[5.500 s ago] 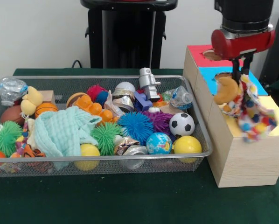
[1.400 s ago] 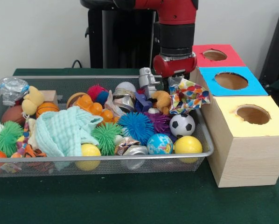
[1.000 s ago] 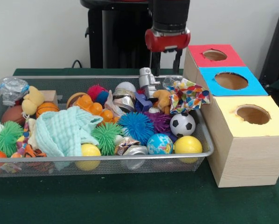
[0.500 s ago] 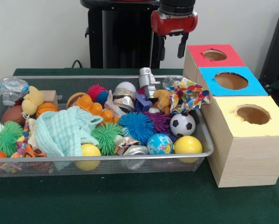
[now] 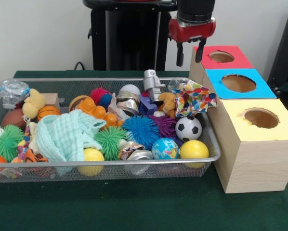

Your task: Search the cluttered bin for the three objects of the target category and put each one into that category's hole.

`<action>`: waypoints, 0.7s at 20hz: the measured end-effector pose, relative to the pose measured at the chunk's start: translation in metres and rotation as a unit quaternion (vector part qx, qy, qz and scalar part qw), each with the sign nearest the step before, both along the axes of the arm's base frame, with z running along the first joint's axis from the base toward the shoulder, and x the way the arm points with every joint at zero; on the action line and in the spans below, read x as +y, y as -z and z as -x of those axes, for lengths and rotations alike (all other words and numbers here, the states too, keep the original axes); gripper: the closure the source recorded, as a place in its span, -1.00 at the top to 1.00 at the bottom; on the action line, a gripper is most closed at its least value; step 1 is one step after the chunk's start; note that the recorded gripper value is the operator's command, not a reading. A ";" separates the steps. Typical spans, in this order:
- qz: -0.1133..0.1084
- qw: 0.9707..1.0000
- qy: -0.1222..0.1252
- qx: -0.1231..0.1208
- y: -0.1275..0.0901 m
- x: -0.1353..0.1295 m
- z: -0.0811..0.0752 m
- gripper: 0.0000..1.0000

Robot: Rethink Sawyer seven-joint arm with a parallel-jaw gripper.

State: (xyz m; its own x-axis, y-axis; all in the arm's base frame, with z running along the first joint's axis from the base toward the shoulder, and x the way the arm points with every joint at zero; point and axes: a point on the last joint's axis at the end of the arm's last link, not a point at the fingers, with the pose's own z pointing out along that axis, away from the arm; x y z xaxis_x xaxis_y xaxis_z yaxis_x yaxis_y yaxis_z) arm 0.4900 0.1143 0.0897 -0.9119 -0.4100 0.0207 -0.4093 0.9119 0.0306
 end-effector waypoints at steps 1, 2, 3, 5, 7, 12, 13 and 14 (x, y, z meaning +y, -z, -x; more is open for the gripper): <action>-0.002 1.000 -0.003 0.000 0.002 0.004 0.001 1.00; -0.003 1.000 -0.007 0.000 0.004 0.008 0.002 1.00; -0.003 1.000 -0.009 -0.001 0.004 0.010 0.002 1.00; -0.002 1.000 -0.009 -0.002 0.004 0.010 0.002 1.00; -0.002 1.000 -0.008 -0.002 0.004 0.010 0.002 1.00; -0.002 1.000 -0.006 0.001 0.005 0.010 0.000 1.00; -0.001 1.000 -0.005 0.003 0.005 0.010 -0.001 1.00; 0.000 1.000 -0.003 0.008 0.005 0.010 -0.002 1.00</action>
State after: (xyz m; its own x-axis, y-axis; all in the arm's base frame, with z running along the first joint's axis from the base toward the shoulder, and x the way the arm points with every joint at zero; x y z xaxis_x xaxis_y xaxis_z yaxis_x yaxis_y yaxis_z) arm 0.4918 0.1238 0.0847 -0.9088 -0.4158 0.0341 -0.4146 0.9092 0.0375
